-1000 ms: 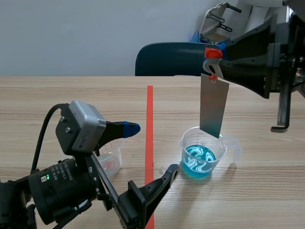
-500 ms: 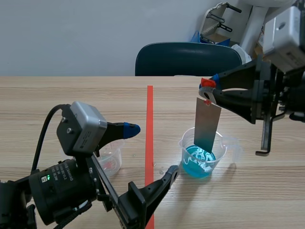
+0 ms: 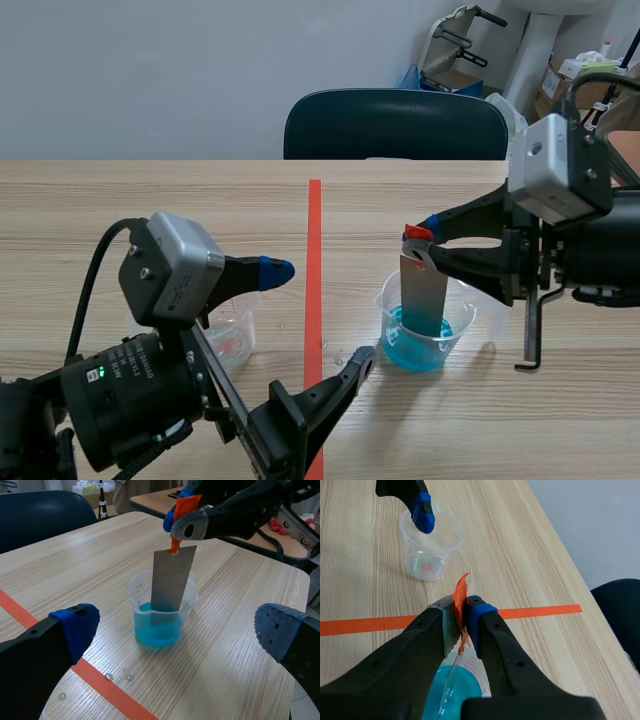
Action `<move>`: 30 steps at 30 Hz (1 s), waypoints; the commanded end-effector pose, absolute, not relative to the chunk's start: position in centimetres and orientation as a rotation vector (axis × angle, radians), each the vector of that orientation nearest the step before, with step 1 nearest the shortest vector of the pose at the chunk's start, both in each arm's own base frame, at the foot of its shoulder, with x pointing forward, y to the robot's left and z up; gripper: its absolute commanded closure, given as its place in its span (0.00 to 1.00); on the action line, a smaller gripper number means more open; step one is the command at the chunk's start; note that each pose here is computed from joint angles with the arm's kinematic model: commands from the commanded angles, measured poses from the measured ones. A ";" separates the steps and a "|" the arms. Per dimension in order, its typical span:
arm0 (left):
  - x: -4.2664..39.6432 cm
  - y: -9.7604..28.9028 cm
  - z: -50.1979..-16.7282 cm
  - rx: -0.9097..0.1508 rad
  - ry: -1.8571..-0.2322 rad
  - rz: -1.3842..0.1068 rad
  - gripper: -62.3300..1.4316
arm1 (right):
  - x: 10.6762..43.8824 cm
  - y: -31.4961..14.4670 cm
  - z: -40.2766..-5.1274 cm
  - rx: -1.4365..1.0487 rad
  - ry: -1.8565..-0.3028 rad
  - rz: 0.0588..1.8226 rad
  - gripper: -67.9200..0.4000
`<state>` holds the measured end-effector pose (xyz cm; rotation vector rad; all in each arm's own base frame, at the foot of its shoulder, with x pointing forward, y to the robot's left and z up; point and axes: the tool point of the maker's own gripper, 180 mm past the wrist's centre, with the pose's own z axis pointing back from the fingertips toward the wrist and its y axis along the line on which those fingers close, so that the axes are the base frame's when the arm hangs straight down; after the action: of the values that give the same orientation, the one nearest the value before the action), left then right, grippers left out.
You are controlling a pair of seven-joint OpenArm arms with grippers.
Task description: Do the redox reaction experiment
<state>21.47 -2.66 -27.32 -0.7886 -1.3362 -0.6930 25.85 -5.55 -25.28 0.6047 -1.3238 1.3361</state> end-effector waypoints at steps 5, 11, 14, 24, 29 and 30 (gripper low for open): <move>21.4 -2.8 -26.5 -0.809 -1.362 -0.675 0.00 | 26.2 -5.5 -24.9 0.593 -1.340 1.360 0.99; 21.4 -2.8 -26.5 -0.809 -1.362 -0.675 0.00 | 26.1 -5.5 -25.3 0.575 -1.324 1.384 0.99; 21.4 -2.8 -26.5 -0.809 -1.362 -0.675 0.00 | 26.1 -5.5 -25.6 0.562 -1.314 1.399 0.99; 21.4 -2.8 -26.5 -0.809 -1.362 -0.675 0.00 | 26.1 -5.5 -25.8 0.555 -1.307 1.403 0.99; 21.4 -2.8 -26.5 -0.809 -1.362 -0.675 0.00 | 26.1 -5.5 -25.8 0.555 -1.307 1.403 0.99; 21.4 -2.8 -26.5 -0.809 -1.362 -0.675 0.00 | 26.1 -5.5 -25.8 0.555 -1.307 1.403 0.99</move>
<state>21.47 -2.66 -27.32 -0.7886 -1.3362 -0.6930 25.80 -5.27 -26.27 0.5681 -1.3056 1.3837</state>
